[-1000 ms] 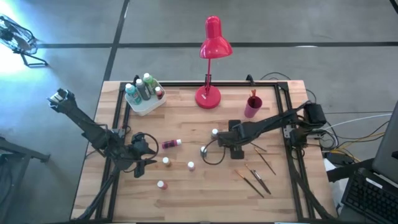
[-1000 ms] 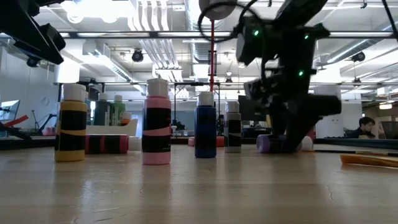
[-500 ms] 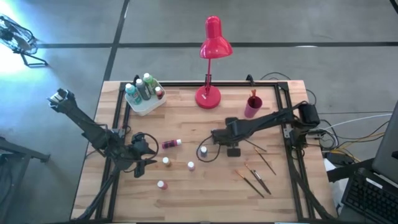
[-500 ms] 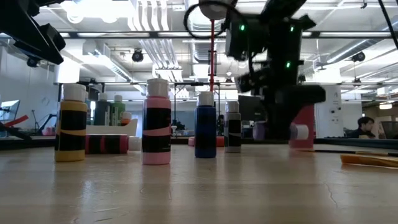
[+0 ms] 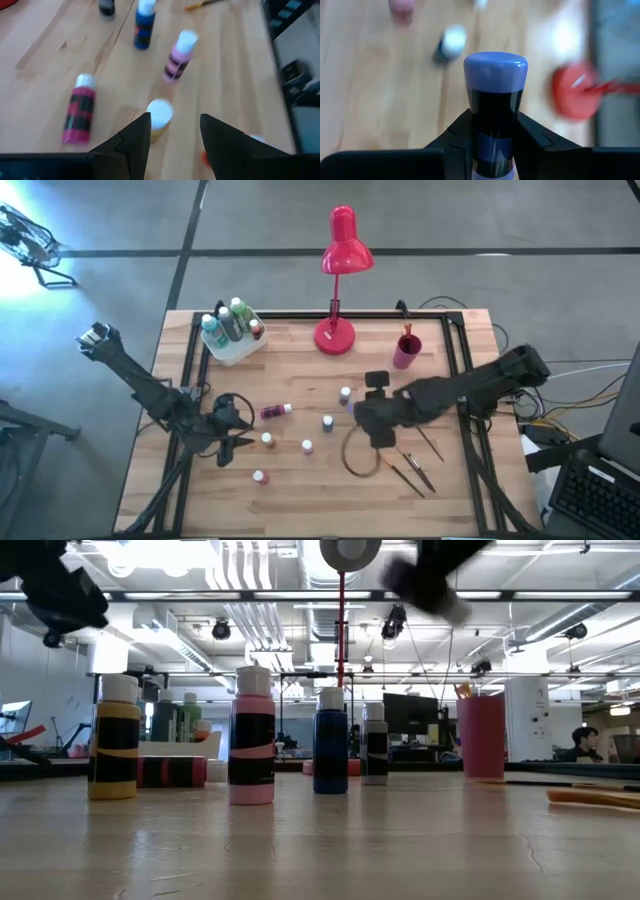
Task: Pick & Place Paint Supplies
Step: Put the purple paint bottle into the white bin
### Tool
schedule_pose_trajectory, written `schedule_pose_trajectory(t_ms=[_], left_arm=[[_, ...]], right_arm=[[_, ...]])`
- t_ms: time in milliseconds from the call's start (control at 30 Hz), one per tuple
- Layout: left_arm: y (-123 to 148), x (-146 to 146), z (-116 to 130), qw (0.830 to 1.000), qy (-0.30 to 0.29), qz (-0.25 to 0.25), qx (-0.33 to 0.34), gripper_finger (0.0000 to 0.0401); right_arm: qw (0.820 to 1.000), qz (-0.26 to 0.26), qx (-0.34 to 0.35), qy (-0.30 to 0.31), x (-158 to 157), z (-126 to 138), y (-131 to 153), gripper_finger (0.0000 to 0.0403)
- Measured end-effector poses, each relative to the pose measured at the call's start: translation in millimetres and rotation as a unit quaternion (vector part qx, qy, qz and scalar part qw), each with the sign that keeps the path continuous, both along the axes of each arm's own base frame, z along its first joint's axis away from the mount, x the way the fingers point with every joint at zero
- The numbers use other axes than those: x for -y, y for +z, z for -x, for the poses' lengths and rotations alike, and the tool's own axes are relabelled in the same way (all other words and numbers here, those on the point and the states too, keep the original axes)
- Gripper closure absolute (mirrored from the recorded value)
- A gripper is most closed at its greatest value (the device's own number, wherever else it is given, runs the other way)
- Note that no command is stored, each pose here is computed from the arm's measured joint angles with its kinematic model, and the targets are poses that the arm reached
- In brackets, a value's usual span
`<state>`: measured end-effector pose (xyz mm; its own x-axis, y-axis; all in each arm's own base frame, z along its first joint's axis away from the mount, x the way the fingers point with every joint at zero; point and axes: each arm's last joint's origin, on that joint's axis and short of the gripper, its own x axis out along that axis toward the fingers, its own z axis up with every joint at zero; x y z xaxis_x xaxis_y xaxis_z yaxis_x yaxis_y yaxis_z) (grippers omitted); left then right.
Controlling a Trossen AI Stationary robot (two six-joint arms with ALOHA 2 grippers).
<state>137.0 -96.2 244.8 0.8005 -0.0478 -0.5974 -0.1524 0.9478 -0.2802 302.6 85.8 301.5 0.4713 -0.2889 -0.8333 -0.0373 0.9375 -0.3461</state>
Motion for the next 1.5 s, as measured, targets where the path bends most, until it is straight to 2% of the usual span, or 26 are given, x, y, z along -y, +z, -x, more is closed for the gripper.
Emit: schedule_pose_trajectory(t_ms=[133, 233, 333, 467, 533, 567, 800, 967, 1133, 1400, 1500], left_arm=[[6, 3, -4, 0.999, 0.000, 0.024, 0.031, 0.0224], [11, 3, -7, 0.998, 0.003, 0.039, 0.054, 0.0224], [21, 1, -13, 0.995, 0.019, 0.059, 0.079, 0.0224], [43, -8, -20, 0.990, 0.043, 0.071, 0.110, 0.0224], [57, -16, -25, 0.988, 0.056, 0.072, 0.126, 0.0224], [65, -20, -27, 0.986, 0.056, 0.078, 0.134, 0.0224], [111, -67, -41, 0.974, 0.008, 0.153, 0.168, 0.0224], [117, -103, -54, 0.957, -0.024, 0.231, 0.174, 0.0224], [113, -119, -77, 0.939, -0.057, 0.284, 0.185, 0.0224], [101, -129, -114, 0.925, -0.033, 0.338, 0.172, 0.0224], [104, -132, -123, 0.919, -0.044, 0.357, 0.162, 0.0224]], right_arm=[[0.991, 0.106, 0.060, 0.063, -31, 5, 29, 0.0317], [0.965, 0.226, 0.064, 0.115, -49, 8, 38, 0.0317], [0.922, 0.357, 0.034, 0.146, -64, 7, 35, 0.0317], [0.843, 0.522, -0.018, 0.126, -72, -5, 26, 0.0317], [0.805, 0.579, -0.051, 0.119, -75, -11, 21, 0.0317], [0.795, 0.592, -0.062, 0.119, -76, -14, 18, 0.0317], [0.780, 0.598, -0.101, 0.152, -77, -24, 5, 0.0317], [0.773, 0.599, -0.116, 0.175, -77, -28, 4, 0.0317], [0.765, 0.601, -0.118, 0.199, -81, -35, 8, 0.0317], [0.796, 0.557, -0.008, 0.237, -92, -54, 27, 0.0317], [0.798, 0.540, 0.050, 0.263, -96, -60, 36, 0.0317]])
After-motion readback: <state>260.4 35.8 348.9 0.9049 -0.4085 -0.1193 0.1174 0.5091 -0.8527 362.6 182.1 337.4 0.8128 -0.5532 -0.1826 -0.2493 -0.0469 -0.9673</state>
